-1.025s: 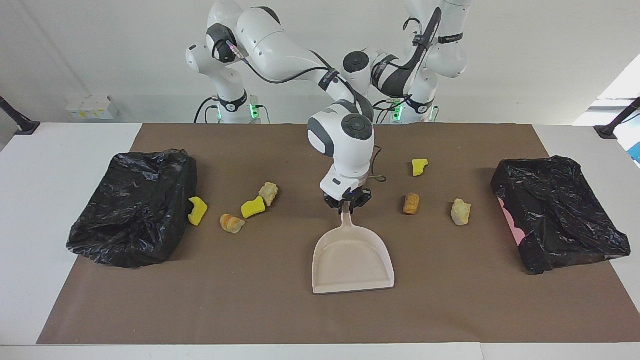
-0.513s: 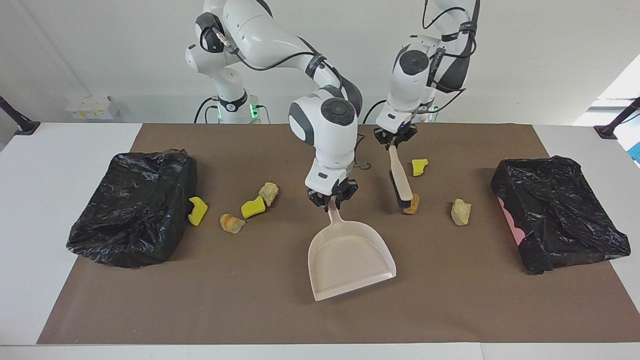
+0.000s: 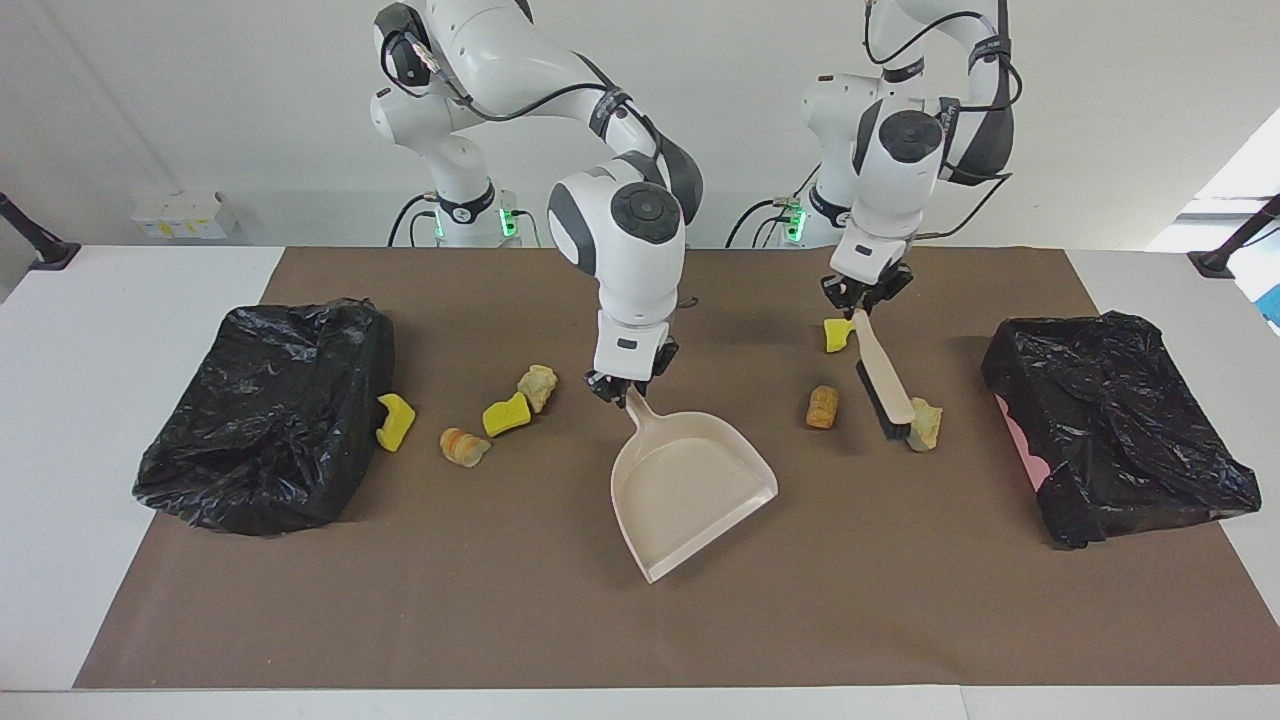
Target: Sweep and dump trash in bin
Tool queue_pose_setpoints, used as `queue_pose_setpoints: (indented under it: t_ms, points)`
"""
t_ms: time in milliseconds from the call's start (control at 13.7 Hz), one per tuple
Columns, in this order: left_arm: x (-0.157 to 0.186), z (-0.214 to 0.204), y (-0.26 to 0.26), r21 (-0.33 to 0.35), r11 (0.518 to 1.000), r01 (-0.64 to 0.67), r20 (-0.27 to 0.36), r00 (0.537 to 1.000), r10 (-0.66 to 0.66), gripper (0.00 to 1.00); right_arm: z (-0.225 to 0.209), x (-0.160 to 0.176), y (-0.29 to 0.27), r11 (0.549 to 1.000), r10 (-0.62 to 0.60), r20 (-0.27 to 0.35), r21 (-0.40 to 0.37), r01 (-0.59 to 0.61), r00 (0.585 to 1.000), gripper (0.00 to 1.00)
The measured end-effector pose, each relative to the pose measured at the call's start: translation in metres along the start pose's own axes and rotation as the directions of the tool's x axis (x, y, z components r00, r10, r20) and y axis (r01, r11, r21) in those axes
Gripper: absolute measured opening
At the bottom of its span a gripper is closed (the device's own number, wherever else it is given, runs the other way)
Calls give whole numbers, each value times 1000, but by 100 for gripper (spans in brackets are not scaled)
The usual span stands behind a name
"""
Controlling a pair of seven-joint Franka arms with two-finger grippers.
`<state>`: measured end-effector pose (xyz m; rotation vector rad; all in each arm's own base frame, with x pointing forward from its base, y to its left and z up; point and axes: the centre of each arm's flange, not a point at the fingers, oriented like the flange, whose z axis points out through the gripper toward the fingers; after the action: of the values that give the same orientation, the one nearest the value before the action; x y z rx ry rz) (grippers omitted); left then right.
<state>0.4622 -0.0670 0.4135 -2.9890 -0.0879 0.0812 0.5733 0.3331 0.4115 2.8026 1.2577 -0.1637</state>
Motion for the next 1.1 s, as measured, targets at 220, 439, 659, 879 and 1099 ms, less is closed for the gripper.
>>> queue_pose_setpoints:
  t_ms: [220,439,659,879,1099]
  points:
    - [8,14,-32,51,999,-18,24,1000,17,26,7,-15,-2,980,-193,51,-40,195,980,32]
    - [7,33,-38,69,997,-18,70,997,14,26,15,-22,4,915,-391,83,-70,397,917,32]
    - [-1,49,-36,74,997,-29,106,994,21,26,28,-28,9,883,-454,71,-93,459,888,32]
    - [-6,49,-14,76,994,-76,109,992,67,26,28,-30,11,878,-463,61,-102,467,884,32]
    - [-19,45,25,34,992,-119,141,984,113,26,27,-31,10,878,-464,61,-103,468,884,32]
